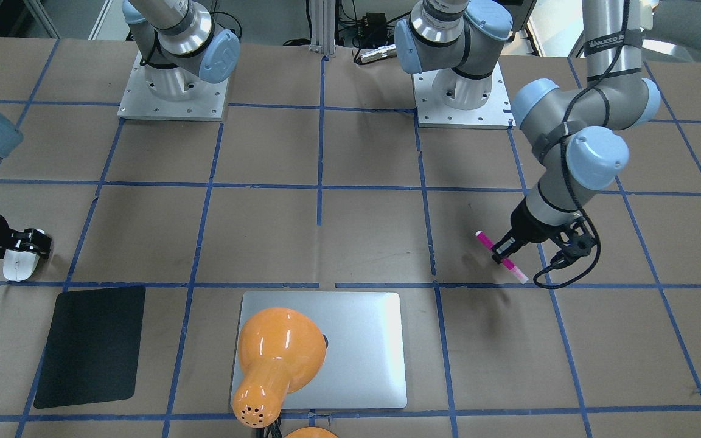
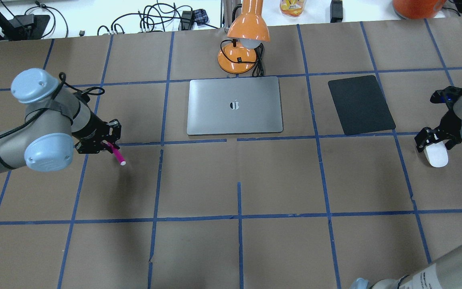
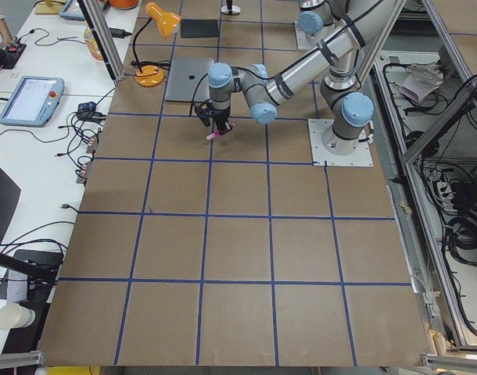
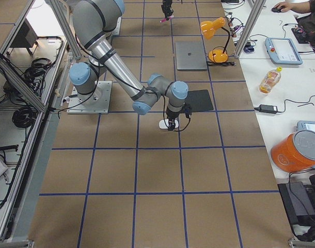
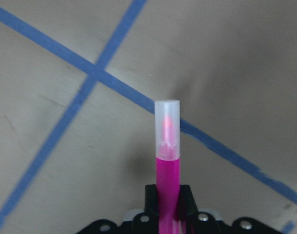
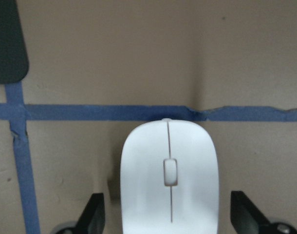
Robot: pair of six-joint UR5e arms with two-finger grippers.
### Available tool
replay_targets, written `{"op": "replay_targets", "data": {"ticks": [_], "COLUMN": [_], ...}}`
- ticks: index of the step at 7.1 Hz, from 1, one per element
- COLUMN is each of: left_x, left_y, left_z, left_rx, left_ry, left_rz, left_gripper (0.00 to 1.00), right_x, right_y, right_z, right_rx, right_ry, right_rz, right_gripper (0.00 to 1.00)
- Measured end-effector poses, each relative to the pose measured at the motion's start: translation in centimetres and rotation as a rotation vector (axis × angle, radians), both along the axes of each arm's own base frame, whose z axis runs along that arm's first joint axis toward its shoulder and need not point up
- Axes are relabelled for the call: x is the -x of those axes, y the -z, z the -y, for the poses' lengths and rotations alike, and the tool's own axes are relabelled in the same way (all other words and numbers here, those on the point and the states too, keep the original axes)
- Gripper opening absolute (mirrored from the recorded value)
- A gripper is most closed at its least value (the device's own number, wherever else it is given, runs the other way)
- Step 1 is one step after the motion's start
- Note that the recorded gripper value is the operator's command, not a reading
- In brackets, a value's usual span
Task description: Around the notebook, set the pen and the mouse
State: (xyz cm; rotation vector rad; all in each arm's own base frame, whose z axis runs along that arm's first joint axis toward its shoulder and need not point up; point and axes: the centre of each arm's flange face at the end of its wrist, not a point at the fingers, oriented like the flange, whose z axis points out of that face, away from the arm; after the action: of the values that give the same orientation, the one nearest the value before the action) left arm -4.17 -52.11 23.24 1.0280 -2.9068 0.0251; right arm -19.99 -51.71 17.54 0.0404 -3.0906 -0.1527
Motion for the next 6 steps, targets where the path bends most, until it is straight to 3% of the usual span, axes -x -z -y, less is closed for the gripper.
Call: {"op": "replay_targets", "data": {"ticks": [3,5,6], "left_x": [16.5,24.7,27.6], "left_y": [-3.2,-0.8,0.9], "left_z": [1.7,-0.2,-1.5], "left_rx": [-0.021,-0.071,-0.103], "left_ry": [-0.269,-0.468,-0.529], "left_rz": [-0.017,-0.006,0.008], "left_gripper": [0.00,0.00,0.00], "right_x": [0.1,0.1,0.2], "right_y": [-0.2,-0.4,-0.7], "right_z": [0.1,0.0,0.1], "right_rx": [0.002,-0.001,0.001], "right_ry": [0.004,0.005,0.006], "right_rz": [-0.008,-0.013,-0.016], "right_gripper": [0.50,0.51,0.54]}}
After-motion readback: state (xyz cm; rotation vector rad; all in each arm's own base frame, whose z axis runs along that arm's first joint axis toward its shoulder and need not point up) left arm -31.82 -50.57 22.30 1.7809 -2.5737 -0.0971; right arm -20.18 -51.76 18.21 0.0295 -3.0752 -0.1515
